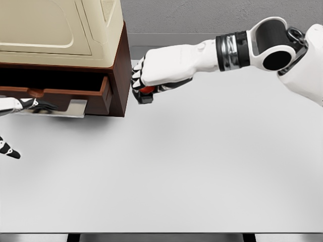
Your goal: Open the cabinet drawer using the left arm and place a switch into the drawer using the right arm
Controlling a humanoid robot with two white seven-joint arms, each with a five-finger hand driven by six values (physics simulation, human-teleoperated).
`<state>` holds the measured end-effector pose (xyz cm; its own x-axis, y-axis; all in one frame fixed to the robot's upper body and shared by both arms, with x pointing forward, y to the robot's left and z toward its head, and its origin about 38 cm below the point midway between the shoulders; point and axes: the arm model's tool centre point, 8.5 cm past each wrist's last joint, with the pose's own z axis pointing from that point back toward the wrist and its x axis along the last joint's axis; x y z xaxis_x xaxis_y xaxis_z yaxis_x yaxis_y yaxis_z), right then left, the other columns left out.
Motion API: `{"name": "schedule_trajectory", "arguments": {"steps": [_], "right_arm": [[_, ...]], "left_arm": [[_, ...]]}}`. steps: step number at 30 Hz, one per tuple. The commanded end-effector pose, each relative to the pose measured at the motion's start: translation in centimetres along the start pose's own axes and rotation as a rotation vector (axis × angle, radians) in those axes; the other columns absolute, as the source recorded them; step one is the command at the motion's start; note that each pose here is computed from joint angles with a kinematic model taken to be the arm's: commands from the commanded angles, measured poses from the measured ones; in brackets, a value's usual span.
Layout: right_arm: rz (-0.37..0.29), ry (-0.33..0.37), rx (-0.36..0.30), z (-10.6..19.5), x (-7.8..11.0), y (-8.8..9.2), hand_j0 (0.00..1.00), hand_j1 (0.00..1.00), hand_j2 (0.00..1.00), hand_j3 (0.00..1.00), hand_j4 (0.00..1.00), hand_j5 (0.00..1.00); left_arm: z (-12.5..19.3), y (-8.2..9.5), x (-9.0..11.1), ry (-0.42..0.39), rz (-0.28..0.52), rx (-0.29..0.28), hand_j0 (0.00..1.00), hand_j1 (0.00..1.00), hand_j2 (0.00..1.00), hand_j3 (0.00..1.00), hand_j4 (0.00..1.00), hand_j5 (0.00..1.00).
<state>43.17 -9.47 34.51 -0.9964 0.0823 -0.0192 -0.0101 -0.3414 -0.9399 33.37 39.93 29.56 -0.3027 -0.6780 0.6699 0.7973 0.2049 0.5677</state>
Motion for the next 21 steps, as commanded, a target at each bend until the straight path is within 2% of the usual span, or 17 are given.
{"name": "schedule_trajectory", "arguments": {"steps": [1,6,12,21], "right_arm": [[-0.018,-0.032,-0.026,-0.8,0.4,-0.6,0.48,0.48,0.48,0.48,0.48,0.48],[-0.006,-0.061,-0.04,-1.7,0.8,-1.8,0.48,0.48,0.48,0.48,0.48,0.48],[0.011,-0.062,-0.049,-2.4,0.9,-3.2,0.48,0.48,0.48,0.48,0.48,0.48],[-0.007,-0.037,-0.061,-3.9,0.5,-4.7,0.48,0.48,0.48,0.48,0.48,0.48]], "left_arm": [[0.6,-0.9,-1.9,0.119,-0.114,-0.043,1.0,1.0,1.0,1.0,1.0,1.0],[1.2,-1.0,-1.9,0.104,-0.112,-0.038,1.0,1.0,1.0,1.0,1.0,1.0],[1.2,-1.0,-1.6,0.077,-0.108,-0.034,1.0,1.0,1.0,1.0,1.0,1.0],[2.2,0.4,-0.3,0.027,-0.09,0.029,1.0,1.0,1.0,1.0,1.0,1.0]]}}
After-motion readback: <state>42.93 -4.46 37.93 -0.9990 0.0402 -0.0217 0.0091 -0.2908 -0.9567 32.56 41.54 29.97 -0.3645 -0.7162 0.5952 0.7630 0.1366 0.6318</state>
